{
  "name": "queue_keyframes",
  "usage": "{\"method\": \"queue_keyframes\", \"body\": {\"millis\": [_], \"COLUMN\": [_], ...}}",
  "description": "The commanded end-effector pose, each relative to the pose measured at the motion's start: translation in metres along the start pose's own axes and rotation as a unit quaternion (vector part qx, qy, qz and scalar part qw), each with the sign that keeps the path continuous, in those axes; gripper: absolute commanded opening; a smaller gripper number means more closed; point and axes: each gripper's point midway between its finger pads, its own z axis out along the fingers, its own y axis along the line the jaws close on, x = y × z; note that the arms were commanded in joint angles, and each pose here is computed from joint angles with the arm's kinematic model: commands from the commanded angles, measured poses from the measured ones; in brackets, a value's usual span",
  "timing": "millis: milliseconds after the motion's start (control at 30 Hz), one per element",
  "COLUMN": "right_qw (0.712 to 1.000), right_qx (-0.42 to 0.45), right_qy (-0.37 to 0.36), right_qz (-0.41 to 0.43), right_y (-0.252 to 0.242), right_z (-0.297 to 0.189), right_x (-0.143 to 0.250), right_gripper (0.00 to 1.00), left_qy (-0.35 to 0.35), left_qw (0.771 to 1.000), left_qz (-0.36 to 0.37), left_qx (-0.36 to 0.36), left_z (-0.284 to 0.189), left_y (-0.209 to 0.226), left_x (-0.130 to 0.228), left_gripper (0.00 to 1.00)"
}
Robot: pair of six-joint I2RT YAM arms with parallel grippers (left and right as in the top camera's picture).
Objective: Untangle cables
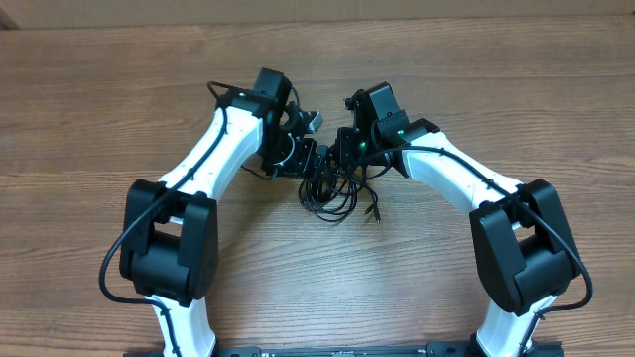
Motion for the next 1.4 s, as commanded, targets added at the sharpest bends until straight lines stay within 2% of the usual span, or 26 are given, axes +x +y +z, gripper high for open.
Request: {"method": "queue_keyframes", "body": {"millis": [0,100,133,300,567,600,1033,1367], "right_qw": [1.0,1.0,1.0,1.0,1.0,1.0,0.999,0.996], "right_qx": [0.009,0.009,0.009,0.01,0.014,0.016,0.017,-0.033], "right_qy": [0.005,0.005,0.005,0.008,0.016,0.018,0.046,0.081], "right_qz": [0.003,0.003,0.003,0.004,0.005,0.005,0.023,0.025], "right_y": [-0.007,-0.007,-0.007,-0.007,-0.01,-0.01,-0.018,-0.012], "right_z": [0.003,0.003,0.003,0.003,0.003,0.003,-0.004,-0.063], "right_x": [0.005,0.005,0.006,0.007,0.011,0.012,0.019,-0.016], "right_gripper": [0.04,0.04,0.04,0.04,0.04,0.04,0.04,0.04], "left_qy": [-0.014,-0.017,-0.017,-0.016,-0.017,-0.017,-0.016,-0.012], "left_qw": [0.998,0.997,0.997,0.996,0.992,0.991,0.982,0.978], "left_qz": [-0.03,-0.031,-0.032,-0.044,-0.055,-0.057,-0.066,-0.064], "left_qx": [-0.062,-0.073,-0.073,-0.08,-0.114,-0.117,-0.177,-0.197], "left_z": [-0.001,0.007,0.01,0.019,0.018,0.018,0.009,0.007], "left_y": [0.01,0.013,0.015,0.024,0.042,0.044,0.069,0.075], "left_x": [0.0,0.001,0.002,0.008,0.012,0.012,0.016,0.018], "left_gripper": [0.78,0.58,0.54,0.51,0.07,0.04,0.04,0.04]}}
